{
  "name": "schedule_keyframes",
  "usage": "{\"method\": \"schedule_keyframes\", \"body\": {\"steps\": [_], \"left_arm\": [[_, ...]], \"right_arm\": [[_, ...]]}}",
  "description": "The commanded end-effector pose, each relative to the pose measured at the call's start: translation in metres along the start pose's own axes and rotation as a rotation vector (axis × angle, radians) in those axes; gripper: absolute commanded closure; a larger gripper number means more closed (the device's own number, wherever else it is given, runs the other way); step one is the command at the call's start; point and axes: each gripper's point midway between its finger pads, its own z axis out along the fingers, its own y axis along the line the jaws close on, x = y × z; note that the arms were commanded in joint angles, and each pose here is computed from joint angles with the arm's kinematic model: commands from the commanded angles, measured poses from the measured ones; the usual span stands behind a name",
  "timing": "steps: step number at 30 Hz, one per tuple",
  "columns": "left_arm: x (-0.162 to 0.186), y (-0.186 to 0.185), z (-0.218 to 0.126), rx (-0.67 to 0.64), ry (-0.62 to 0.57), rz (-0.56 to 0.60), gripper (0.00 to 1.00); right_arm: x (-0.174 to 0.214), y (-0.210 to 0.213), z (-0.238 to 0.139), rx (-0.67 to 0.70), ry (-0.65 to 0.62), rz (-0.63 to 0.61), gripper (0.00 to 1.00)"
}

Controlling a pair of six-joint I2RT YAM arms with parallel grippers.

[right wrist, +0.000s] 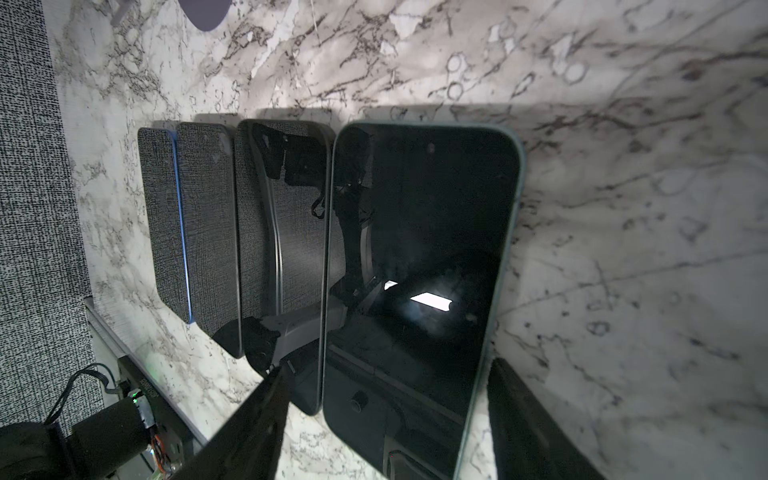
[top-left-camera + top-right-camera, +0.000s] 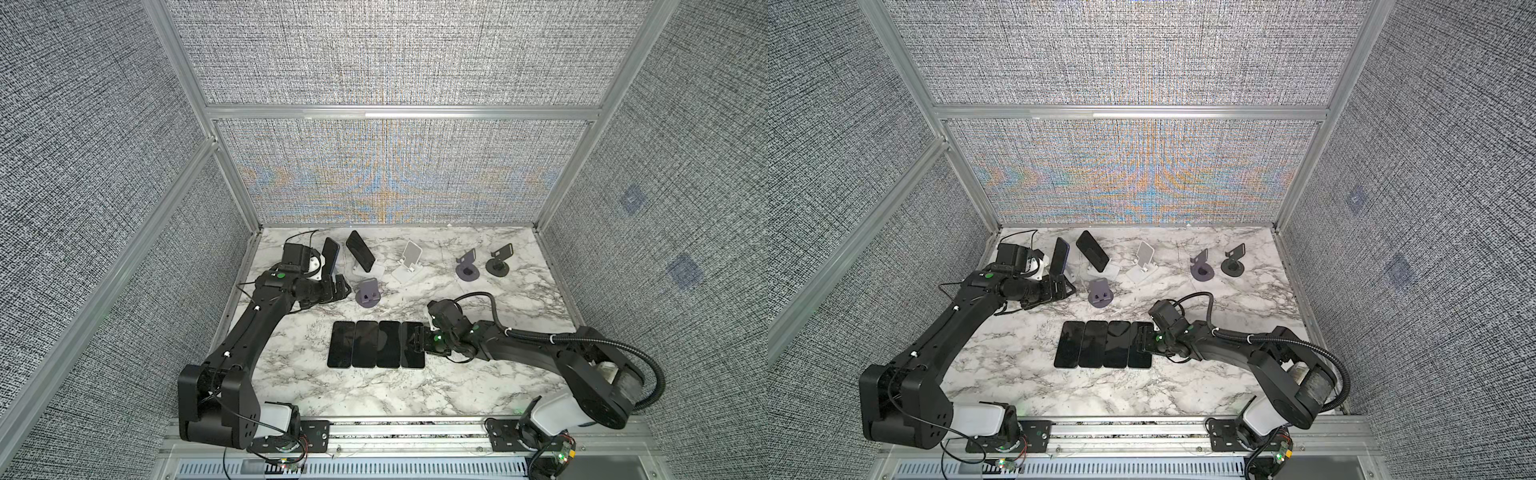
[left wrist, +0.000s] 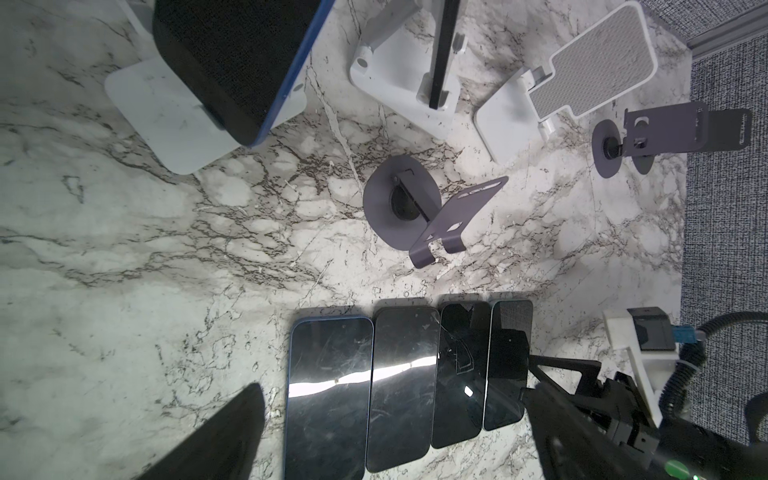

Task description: Remove the phone from the phone stand

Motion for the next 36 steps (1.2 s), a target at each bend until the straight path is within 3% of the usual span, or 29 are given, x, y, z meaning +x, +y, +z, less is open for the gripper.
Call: {"method": "schedule_keyframes", "body": {"steps": [1,15,26,36], "left_arm": [[0.000,0.001,-0.001,-0.007,0.003,0.011,0.01],[-0.001,0.003,-0.002,-0.017,-0.003,0.013,0.01],[-0.007,0.006,-0.011,-0.043,-0.043,0.020,0.01],[-0.035,0.010,-0.037,-0.097,-0.167,0.043,0.02]], "right_arm": [[0.008,-0.008,0.001,0.029,0.037,0.014,0.34],[0.005,-0.011,-0.001,0.009,0.022,0.050,0.34],[-0.015,-0.019,-0.024,0.033,-0.049,0.024,0.33],[-0.029,-0.020,-0.051,0.012,-0.129,-0.018,0.34]]}}
